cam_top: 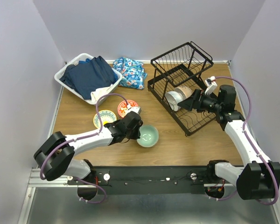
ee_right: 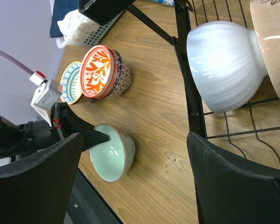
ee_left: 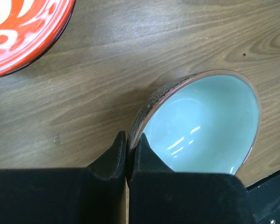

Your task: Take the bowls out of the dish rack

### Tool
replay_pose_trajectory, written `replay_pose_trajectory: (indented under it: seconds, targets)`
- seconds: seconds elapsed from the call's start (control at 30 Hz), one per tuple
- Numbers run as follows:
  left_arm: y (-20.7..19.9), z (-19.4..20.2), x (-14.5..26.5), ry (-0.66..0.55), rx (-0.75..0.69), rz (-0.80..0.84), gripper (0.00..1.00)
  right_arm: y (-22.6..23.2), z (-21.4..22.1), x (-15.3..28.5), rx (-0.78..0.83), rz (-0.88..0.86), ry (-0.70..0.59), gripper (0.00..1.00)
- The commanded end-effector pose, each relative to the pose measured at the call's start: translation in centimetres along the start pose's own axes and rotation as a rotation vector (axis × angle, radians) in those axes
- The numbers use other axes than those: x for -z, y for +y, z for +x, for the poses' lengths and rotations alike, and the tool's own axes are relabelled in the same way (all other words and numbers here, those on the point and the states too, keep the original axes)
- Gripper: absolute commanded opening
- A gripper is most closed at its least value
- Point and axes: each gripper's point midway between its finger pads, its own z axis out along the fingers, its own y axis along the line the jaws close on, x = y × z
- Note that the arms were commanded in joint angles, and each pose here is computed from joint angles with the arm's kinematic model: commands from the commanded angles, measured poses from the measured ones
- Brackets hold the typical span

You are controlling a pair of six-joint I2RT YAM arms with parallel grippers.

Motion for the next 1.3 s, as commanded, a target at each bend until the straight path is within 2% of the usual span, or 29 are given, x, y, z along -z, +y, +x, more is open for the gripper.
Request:
replay_pose_trajectory:
  seconds: [0.0,0.17,0.23,0.37,0.53,0.57,0.7,0.73,0.8,0.83,0.87,1.0,1.1,1.27]
  targets:
    - [-2.3,-2.5,-0.4,-0.077,0.034,0.079,0.00,-1.1,0.7,0.0,0.013,0.041,0.009,1.00]
    - [-2.4,-2.5,-0.9,-0.070,0.051,0.079,0.00,-1.8,0.9,0.1,0.029,0.071,0.015,1.00]
    - [-2.2,-2.7,-1.0,-0.071,0.059,0.078,0.04,-2.1,0.9,0.0,0.036,0.083,0.018,1.00]
    - [-2.2,-3.5,-0.3,-0.086,0.043,0.070,0.30,-3.1,0.3,-0.3,0.065,0.121,0.007,1.00]
    - [-2.3,-4.9,1.5,-0.138,0.021,0.069,0.50,-4.3,-1.9,-0.7,0.129,0.188,-0.027,1.00]
    - [-2.4,-5.2,2.1,-0.153,0.022,0.077,0.57,-4.8,-2.3,-0.7,0.135,0.210,-0.032,1.00]
    - [-2.0,-5.8,4.0,-0.194,0.020,0.073,0.75,-7.1,-3.6,-1.4,0.166,0.302,-0.039,1.00]
    - [-1.8,-6.1,4.4,-0.209,0.017,0.070,0.76,-7.6,-3.9,-1.4,0.187,0.323,-0.043,1.00]
    - [-1.6,-6.7,6.1,-0.250,0.014,0.076,0.85,-8.3,-4.9,-1.5,0.213,0.352,-0.069,1.00]
    - [-1.0,-7.0,6.5,-0.275,0.013,0.056,0.86,-8.9,-5.1,-1.6,0.233,0.375,-0.070,1.00]
    - [-0.8,-7.5,7.8,-0.314,0.008,0.059,0.93,-9.0,-5.9,-1.7,0.257,0.375,-0.088,1.00]
    - [1.1,-8.6,10.7,-0.427,-0.018,0.019,0.99,-10.7,-6.4,-2.6,0.346,0.386,-0.080,1.00]
    - [3.1,-8.9,12.6,-0.503,-0.038,-0.038,0.99,-12.2,-6.7,-3.5,0.352,0.353,-0.058,1.00]
    - [6.2,-8.7,15.4,-0.595,-0.051,-0.119,0.99,-11.5,-5.8,-5.6,0.396,0.157,0.007,1.00]
